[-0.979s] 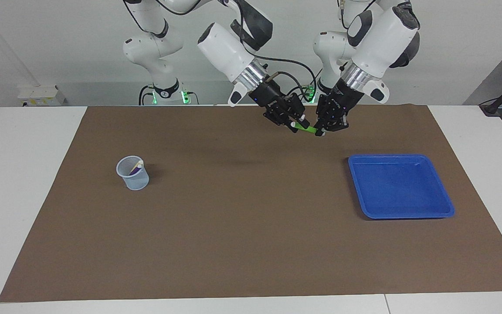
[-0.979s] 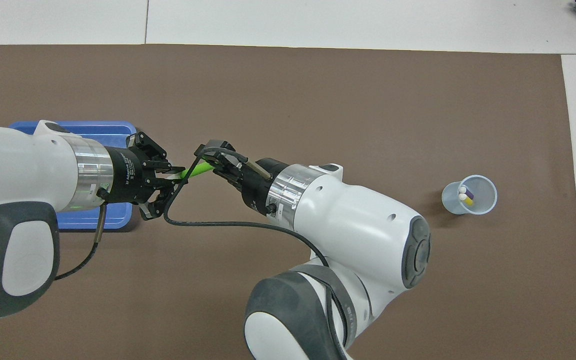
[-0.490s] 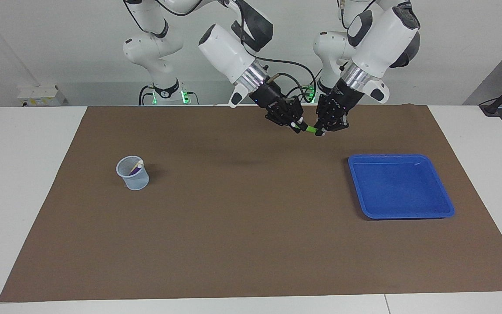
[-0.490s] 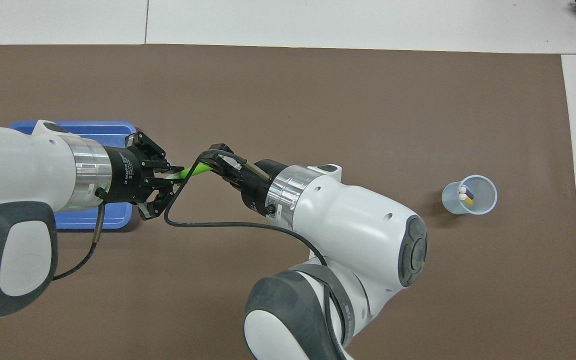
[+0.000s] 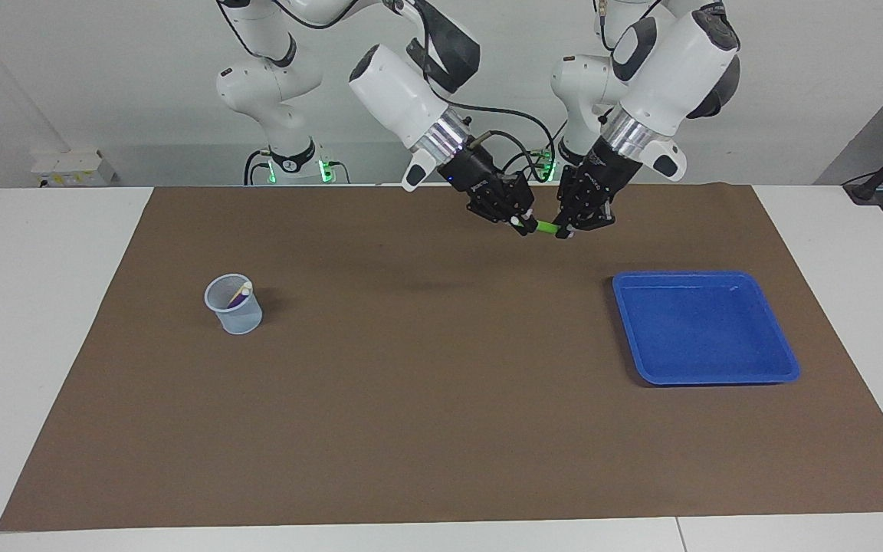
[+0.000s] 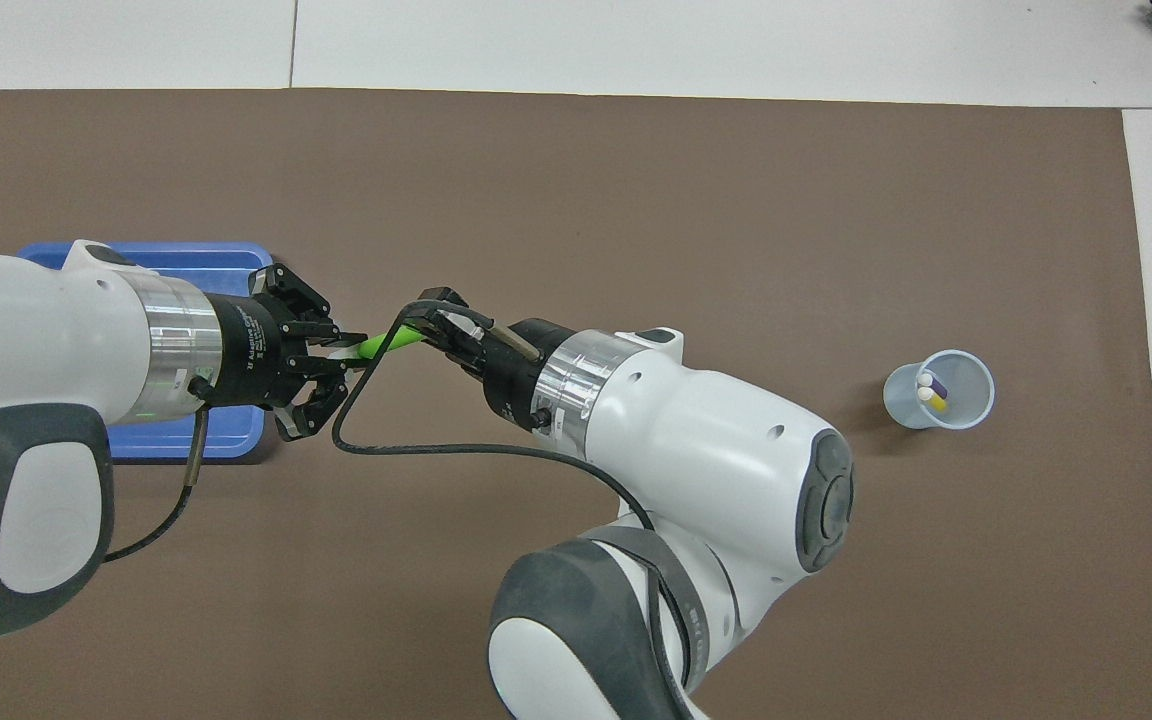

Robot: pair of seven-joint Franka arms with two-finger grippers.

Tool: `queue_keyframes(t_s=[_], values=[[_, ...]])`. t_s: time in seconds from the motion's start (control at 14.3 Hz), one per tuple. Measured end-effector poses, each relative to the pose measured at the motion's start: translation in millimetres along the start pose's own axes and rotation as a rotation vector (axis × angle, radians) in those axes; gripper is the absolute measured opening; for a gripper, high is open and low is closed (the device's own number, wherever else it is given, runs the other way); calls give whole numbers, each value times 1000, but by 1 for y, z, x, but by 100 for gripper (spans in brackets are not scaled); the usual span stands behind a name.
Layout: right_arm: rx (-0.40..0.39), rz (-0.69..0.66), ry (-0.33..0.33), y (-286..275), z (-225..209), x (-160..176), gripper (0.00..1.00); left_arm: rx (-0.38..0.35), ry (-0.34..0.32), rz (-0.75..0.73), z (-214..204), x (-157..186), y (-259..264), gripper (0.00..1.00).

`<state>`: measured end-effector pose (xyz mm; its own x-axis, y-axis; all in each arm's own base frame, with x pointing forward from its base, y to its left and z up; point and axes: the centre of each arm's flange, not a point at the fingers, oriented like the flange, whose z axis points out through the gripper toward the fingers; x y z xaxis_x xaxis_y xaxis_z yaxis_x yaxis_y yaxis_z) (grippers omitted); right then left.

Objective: Transfer and insert pens with both arms

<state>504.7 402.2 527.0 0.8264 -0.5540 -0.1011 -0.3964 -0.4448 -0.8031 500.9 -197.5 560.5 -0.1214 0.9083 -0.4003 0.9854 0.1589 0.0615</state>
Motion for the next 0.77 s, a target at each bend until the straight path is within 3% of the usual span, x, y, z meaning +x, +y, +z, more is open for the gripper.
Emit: queue_keyframes(t_s=[0.07,0.14,0.35,0.56,0.77], values=[[0,0,1,0,0,0,19,0,0,9,0,0,0,21],[1,1,2,0,0,1,19,1,0,19,1,-2,-1,29],[-7,-40,0,2,-1,7,19,5,1,41,3,-6,-4,64],[-82,-157,-66,16,-4,34,19,5,1,46,3,-7,-4,98],[-153,-265,-136,33,-15,69,19,5,1,81,2,-6,-4,100]])
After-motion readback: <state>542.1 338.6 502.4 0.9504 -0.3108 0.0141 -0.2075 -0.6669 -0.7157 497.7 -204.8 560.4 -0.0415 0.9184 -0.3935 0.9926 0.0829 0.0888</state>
